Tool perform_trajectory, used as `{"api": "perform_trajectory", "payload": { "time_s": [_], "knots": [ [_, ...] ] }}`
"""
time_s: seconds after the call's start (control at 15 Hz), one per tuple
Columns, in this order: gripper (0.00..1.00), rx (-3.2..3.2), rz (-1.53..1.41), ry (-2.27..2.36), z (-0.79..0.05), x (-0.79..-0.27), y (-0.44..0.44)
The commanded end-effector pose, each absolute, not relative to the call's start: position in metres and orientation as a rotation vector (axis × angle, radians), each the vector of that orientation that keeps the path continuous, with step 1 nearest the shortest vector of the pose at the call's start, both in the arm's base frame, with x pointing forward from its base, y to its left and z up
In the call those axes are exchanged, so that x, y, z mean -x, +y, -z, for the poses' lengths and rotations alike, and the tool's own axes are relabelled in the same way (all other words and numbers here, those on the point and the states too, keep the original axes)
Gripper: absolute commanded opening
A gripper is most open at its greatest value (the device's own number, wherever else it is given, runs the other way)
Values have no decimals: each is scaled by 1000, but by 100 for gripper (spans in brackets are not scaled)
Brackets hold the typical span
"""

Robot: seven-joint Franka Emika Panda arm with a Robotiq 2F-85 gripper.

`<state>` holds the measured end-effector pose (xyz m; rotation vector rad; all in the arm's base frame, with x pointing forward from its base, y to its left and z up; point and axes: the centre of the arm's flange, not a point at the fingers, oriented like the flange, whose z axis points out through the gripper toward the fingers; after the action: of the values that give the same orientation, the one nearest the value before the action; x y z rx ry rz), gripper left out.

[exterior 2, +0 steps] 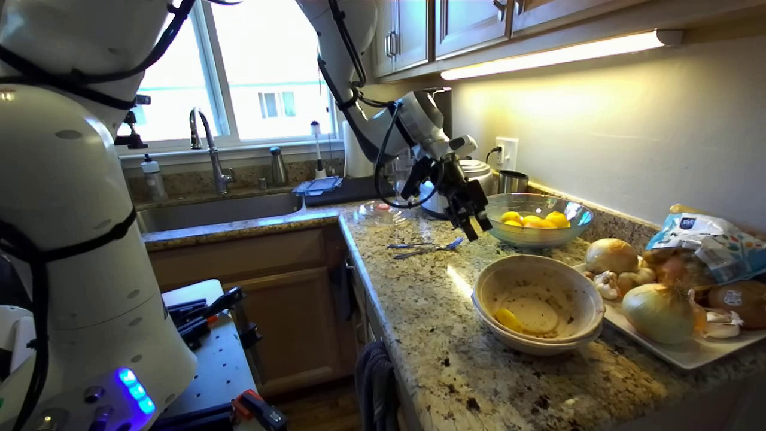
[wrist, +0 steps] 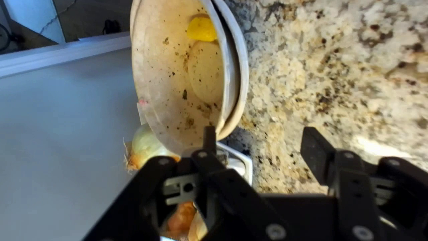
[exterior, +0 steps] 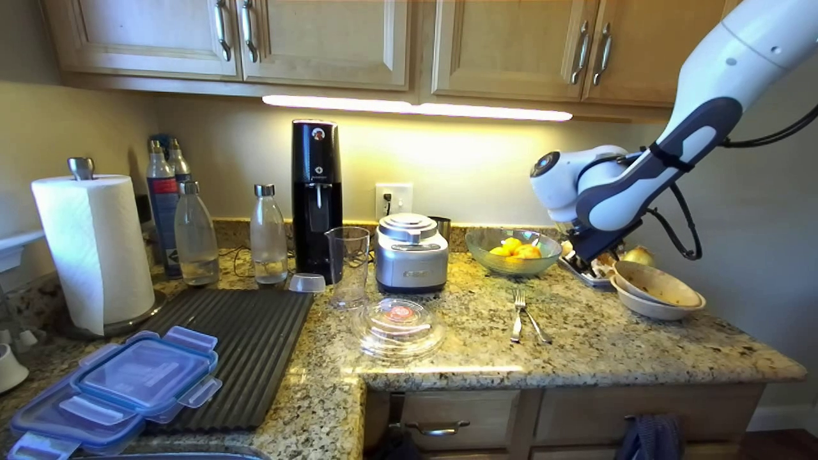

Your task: Stack the white bowls together, then put the two forks on top of the bowls

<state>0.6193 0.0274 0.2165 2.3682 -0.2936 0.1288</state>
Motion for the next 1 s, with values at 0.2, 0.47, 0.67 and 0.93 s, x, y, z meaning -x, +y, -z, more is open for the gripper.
{"api": "perform_trajectory", "payload": {
  "time_s": [0.2, 0.47, 0.67, 0.93],
  "knots": [
    [100, -2590, -258, -239, -276, -597, 96],
    [100, -2755, -211, -463, -256, -601, 116],
    [100, -2841, -174, -643, -239, -606, 124],
    [100, -2916, -114, -823, -219, -612, 135]
  ]
}}
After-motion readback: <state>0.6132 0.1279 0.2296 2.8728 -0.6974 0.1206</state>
